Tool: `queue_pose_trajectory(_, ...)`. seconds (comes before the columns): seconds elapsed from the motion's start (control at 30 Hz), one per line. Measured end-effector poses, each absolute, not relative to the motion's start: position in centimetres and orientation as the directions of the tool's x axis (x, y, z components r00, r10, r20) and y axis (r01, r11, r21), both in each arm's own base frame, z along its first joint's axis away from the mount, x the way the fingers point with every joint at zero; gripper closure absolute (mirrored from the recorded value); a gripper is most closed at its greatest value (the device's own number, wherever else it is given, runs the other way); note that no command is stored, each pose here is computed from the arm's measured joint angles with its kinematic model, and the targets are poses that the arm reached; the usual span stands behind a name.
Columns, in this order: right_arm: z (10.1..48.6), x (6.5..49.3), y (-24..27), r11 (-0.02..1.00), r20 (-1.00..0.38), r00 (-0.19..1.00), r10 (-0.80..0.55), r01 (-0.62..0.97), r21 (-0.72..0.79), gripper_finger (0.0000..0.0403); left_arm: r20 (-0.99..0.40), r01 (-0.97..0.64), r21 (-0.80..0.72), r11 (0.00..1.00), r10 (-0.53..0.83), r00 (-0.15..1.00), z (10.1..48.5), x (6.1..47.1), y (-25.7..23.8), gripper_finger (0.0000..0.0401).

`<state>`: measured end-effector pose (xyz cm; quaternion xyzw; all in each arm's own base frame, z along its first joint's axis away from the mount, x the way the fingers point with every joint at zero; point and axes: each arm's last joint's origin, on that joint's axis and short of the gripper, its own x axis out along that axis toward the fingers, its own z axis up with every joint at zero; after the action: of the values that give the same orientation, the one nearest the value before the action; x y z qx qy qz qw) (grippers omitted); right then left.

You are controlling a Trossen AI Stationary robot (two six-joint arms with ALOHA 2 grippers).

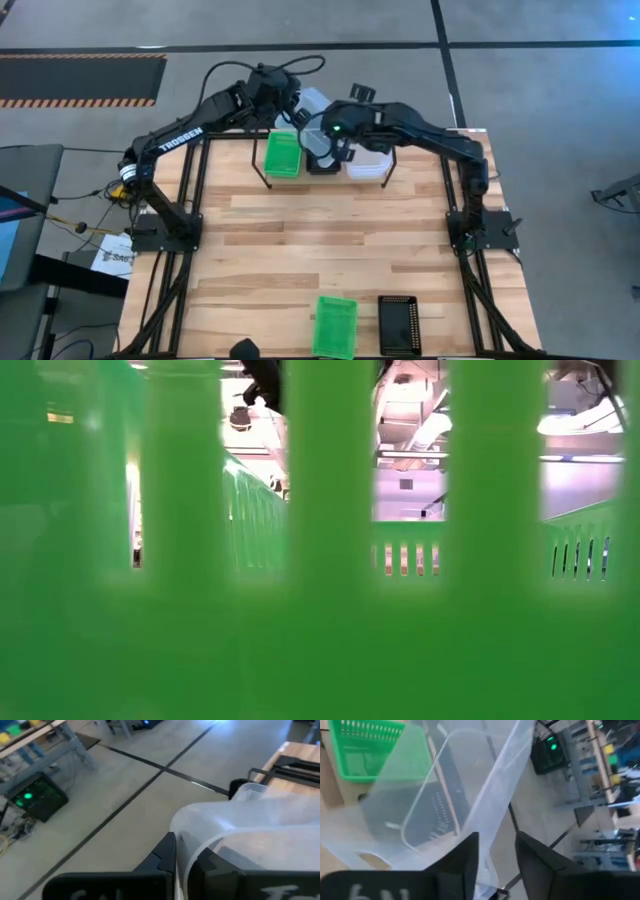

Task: Stack baskets on shelf by color
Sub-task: Stack the transparent bin into the transparent bin on the shelf

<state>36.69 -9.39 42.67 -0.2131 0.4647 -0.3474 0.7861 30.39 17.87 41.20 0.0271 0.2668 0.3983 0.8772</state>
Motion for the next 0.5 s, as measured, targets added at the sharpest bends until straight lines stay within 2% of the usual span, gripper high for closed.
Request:
queue_pose_trajectory(0.2,42.3,37.4,-10.6,0.645,-0.561,0.319,-0.764,0.375,-0.666,0.0210,-0.455,-0.649,0.300,0.699,0.703,0.547,41.1,30.2,18.1,0.0401)
queue_pose_trajectory(0.33,44.7,36.6,-9.4,0.642,-0.494,0.412,-0.766,0.438,-0.630,0.0202,-0.469,-0.666,0.301,0.683,0.714,0.520,40.5,29.6,19.2,0.0401)
queue_pose_trajectory(0.5,47.2,34.2,-7.7,0.704,-0.484,0.511,-0.711,0.523,-0.481,0.0201,-0.476,-0.672,0.263,0.692,0.699,0.533,40.0,29.0,20.8,0.0401)
